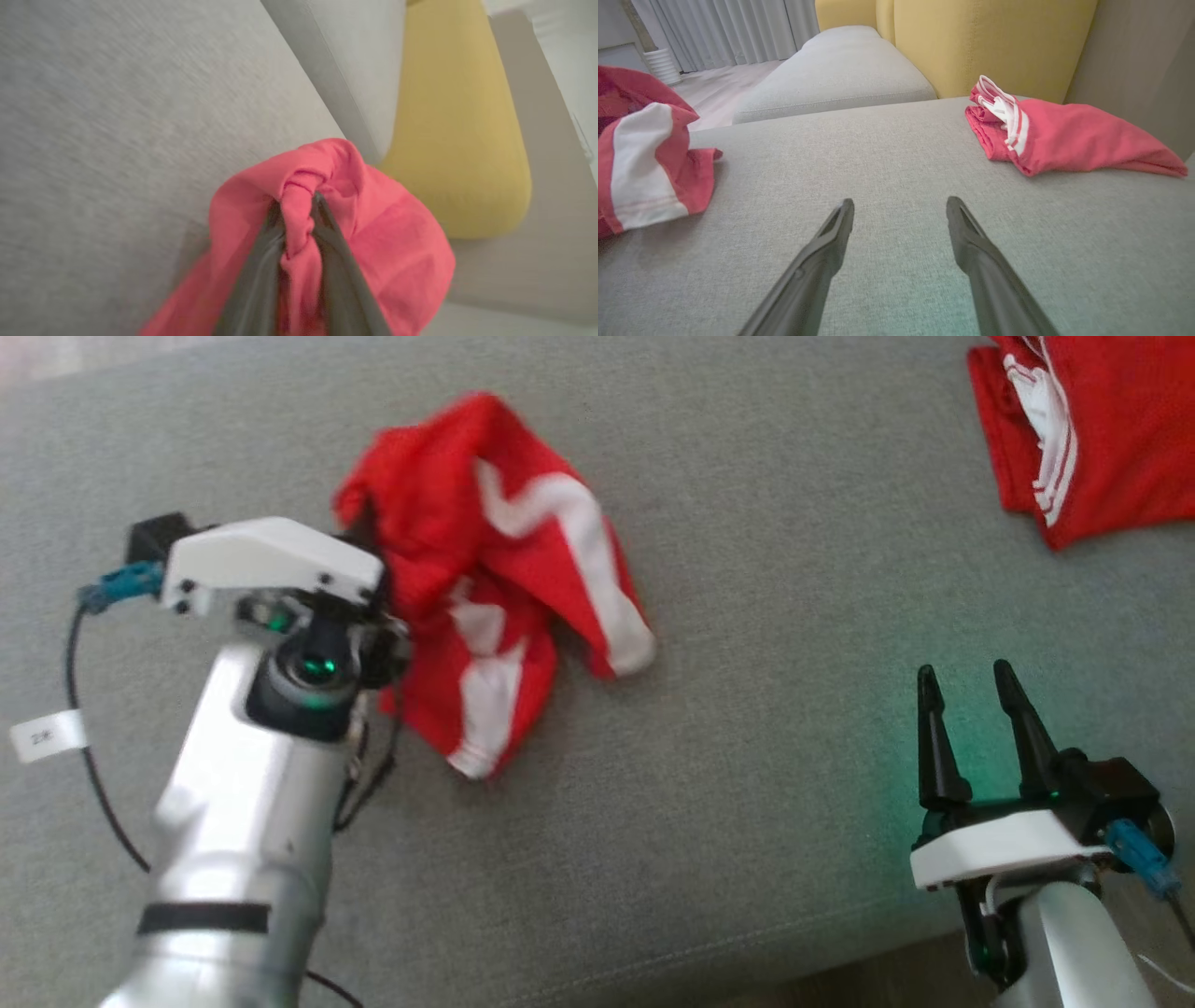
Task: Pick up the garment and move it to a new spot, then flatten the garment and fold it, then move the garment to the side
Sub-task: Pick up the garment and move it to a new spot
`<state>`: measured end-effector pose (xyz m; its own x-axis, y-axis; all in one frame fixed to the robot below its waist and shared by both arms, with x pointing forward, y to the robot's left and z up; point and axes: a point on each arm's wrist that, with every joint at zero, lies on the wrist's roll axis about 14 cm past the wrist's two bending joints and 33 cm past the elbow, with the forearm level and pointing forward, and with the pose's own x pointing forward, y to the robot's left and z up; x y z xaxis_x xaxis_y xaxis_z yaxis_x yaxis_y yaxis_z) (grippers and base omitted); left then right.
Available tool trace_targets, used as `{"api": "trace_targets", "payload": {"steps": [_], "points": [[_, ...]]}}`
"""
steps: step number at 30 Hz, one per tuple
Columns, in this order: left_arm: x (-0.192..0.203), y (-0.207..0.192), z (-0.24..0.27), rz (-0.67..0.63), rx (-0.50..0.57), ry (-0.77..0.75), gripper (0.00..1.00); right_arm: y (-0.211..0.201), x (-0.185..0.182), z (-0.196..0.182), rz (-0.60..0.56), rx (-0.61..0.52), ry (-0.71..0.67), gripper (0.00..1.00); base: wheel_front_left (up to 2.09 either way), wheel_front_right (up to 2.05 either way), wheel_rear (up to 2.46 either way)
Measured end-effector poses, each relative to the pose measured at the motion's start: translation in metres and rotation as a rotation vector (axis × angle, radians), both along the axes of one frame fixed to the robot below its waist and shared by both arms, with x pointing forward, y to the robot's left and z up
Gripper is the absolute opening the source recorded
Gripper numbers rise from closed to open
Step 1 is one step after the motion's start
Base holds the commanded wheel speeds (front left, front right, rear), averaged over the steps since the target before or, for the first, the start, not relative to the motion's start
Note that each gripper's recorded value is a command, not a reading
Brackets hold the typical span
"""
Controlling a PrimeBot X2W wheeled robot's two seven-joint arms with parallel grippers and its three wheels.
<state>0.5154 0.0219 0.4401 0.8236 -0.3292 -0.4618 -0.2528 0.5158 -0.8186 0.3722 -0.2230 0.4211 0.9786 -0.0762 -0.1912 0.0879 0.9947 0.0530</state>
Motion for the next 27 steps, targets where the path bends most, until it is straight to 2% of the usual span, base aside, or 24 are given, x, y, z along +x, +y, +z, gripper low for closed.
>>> {"api": "trace_targets", "payload": {"steps": [1, 2, 4, 6, 13, 17, 20, 27], "points": [[0.005, 0.007, -0.006, 0.035, 0.023, 0.01, 0.87, -0.002, -0.002, -0.002, -0.007, 0.003, 0.008, 1.0, 0.0, 0.0, 0.0], [0.008, 0.014, -0.013, 0.062, 0.048, 0.022, 1.0, -0.003, -0.003, -0.004, -0.011, 0.003, 0.013, 1.0, 0.0, 0.0, 0.0], [0.01, 0.029, -0.025, 0.101, 0.126, 0.025, 1.0, -0.003, -0.004, -0.004, -0.012, 0.004, 0.016, 1.0, 0.0, 0.0, 0.0], [0.012, 0.041, -0.025, 0.098, 0.219, -0.035, 1.0, -0.002, -0.004, -0.004, -0.01, 0.005, 0.014, 1.0, 0.0, 0.0, 0.0], [0.008, 0.045, 0.034, -0.004, 0.539, -0.478, 1.0, 0.001, 0.0, 0.006, 0.006, -0.008, -0.018, 1.0, 0.0, 0.0, 0.0], [-0.021, 0.061, 0.058, 0.009, 0.691, -0.604, 1.0, 0.001, -0.004, 0.014, 0.017, -0.045, -0.038, 1.0, 0.0, 0.0, 0.0], [-0.054, 0.074, 0.066, 0.036, 0.752, -0.657, 1.0, 0.005, -0.003, 0.022, 0.037, -0.069, -0.062, 1.0, 0.0, 0.0, 0.0], [-0.131, 0.107, 0.059, 0.082, 0.903, -0.656, 1.0, 0.023, -0.004, 0.032, 0.102, -0.102, -0.094, 1.0, 0.0, 0.0, 0.0]]}}
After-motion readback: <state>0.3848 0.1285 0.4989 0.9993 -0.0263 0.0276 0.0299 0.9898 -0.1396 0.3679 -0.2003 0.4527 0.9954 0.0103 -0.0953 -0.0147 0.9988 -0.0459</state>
